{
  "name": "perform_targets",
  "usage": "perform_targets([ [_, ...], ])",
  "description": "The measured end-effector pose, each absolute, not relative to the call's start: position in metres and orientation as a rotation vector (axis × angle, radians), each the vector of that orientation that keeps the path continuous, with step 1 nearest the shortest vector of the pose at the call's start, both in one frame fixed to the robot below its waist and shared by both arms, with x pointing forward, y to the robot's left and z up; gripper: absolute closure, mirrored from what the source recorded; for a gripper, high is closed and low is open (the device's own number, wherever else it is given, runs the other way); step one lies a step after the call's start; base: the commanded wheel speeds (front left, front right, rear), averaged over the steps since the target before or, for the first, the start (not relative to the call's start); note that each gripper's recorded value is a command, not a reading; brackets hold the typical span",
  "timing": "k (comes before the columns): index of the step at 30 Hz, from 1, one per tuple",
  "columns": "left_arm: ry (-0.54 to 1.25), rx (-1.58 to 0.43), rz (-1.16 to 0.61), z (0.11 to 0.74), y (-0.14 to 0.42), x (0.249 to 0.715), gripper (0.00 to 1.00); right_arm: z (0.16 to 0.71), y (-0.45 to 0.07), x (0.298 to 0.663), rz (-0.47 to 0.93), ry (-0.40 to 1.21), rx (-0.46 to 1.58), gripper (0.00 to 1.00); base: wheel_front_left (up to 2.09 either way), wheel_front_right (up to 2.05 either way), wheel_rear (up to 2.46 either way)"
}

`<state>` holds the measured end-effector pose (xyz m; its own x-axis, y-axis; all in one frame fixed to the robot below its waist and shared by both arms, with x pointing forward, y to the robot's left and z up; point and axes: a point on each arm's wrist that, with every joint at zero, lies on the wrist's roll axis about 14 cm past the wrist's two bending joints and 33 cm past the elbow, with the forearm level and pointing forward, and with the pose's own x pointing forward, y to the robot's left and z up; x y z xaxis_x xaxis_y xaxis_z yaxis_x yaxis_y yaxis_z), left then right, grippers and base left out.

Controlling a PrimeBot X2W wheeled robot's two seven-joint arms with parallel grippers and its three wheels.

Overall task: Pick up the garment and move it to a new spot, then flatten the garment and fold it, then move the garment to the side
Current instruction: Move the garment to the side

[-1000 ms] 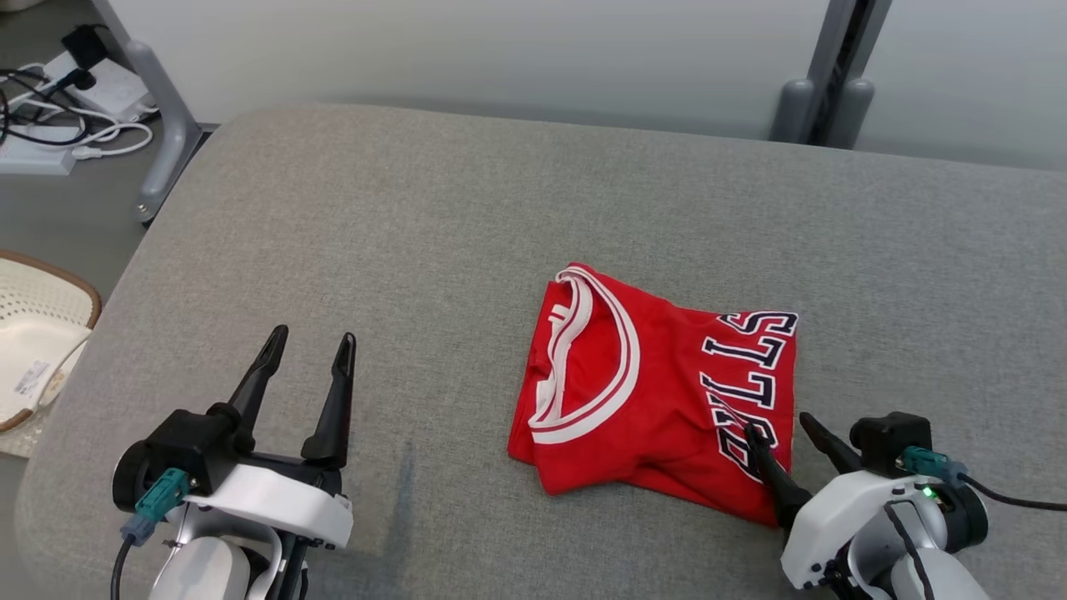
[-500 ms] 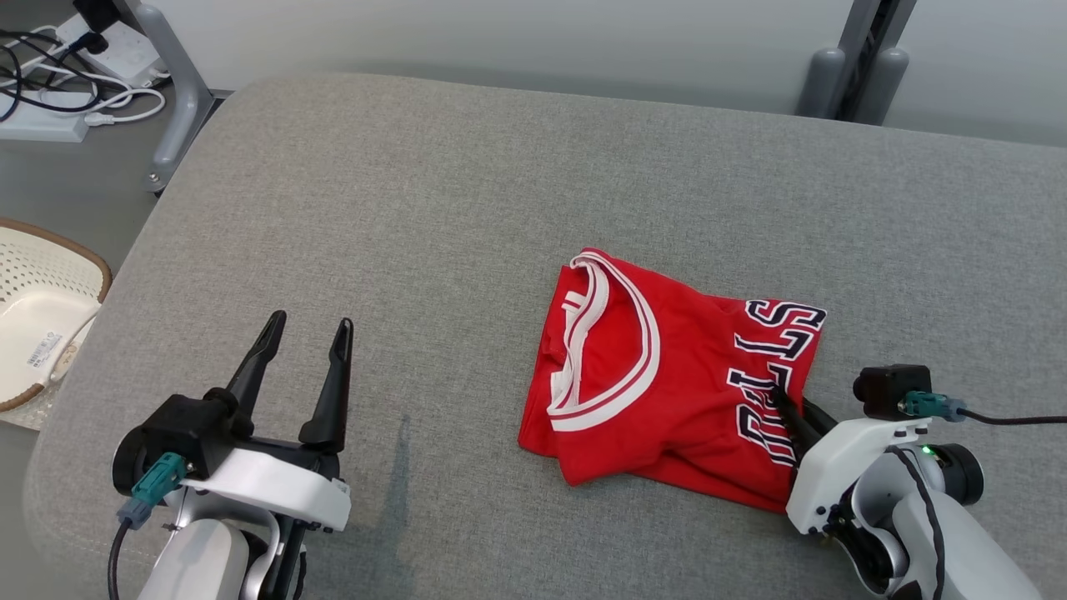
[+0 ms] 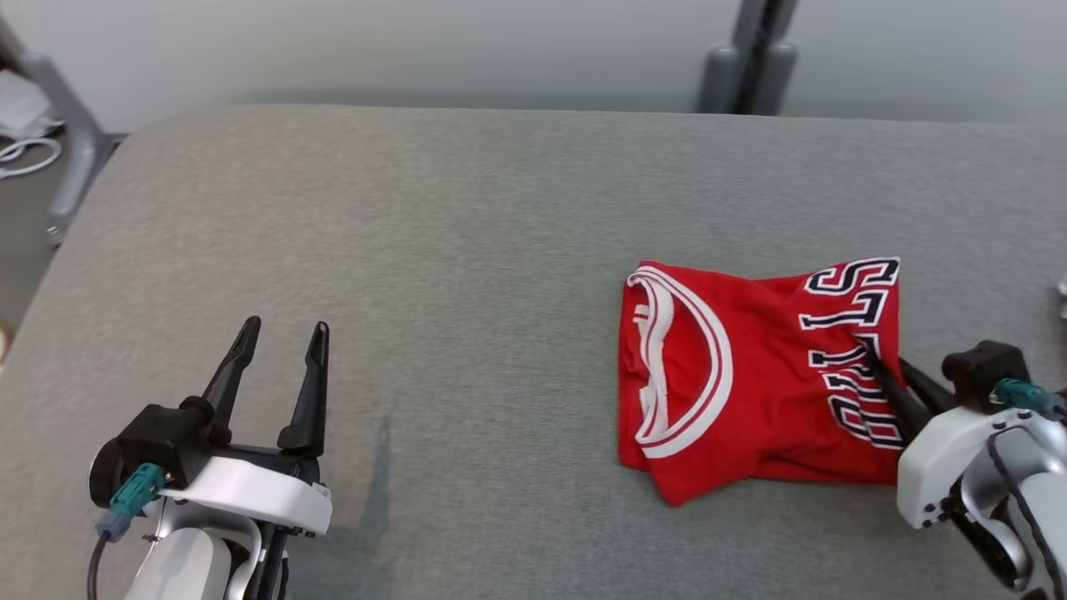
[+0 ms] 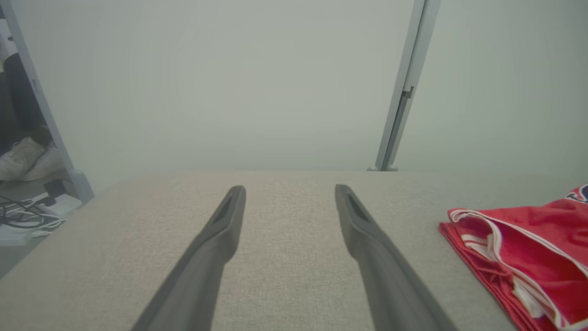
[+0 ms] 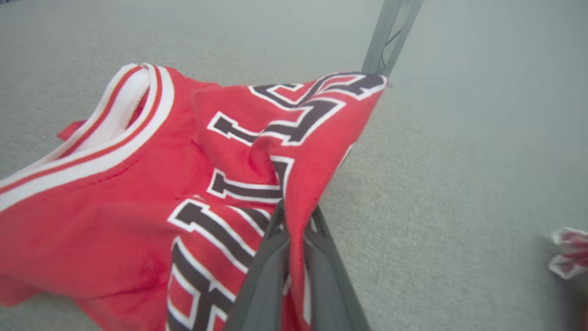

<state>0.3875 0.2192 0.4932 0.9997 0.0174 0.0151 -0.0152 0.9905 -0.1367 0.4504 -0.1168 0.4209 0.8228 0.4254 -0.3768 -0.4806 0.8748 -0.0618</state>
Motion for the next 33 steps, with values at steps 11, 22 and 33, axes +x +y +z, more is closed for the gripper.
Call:
perform_targets([
  [11, -0.022, -0.145, -0.206, 0.494, 0.148, 0.426, 0.0, 0.473, -0.217, 0.414, 0.276, 0.315, -0.282, 1.0, 0.0, 0.0, 0.0],
  [22, 0.012, -0.134, -0.378, 0.479, 0.095, 0.474, 0.0, 0.514, -0.269, 0.447, 0.19, 0.241, -0.427, 1.0, 0.0, 0.0, 0.0],
  [33, 0.09, -0.125, -0.453, 0.438, 0.079, 0.504, 0.0, 0.497, -0.365, 0.485, -0.018, 0.313, -0.472, 1.0, 0.0, 0.0, 0.0],
])
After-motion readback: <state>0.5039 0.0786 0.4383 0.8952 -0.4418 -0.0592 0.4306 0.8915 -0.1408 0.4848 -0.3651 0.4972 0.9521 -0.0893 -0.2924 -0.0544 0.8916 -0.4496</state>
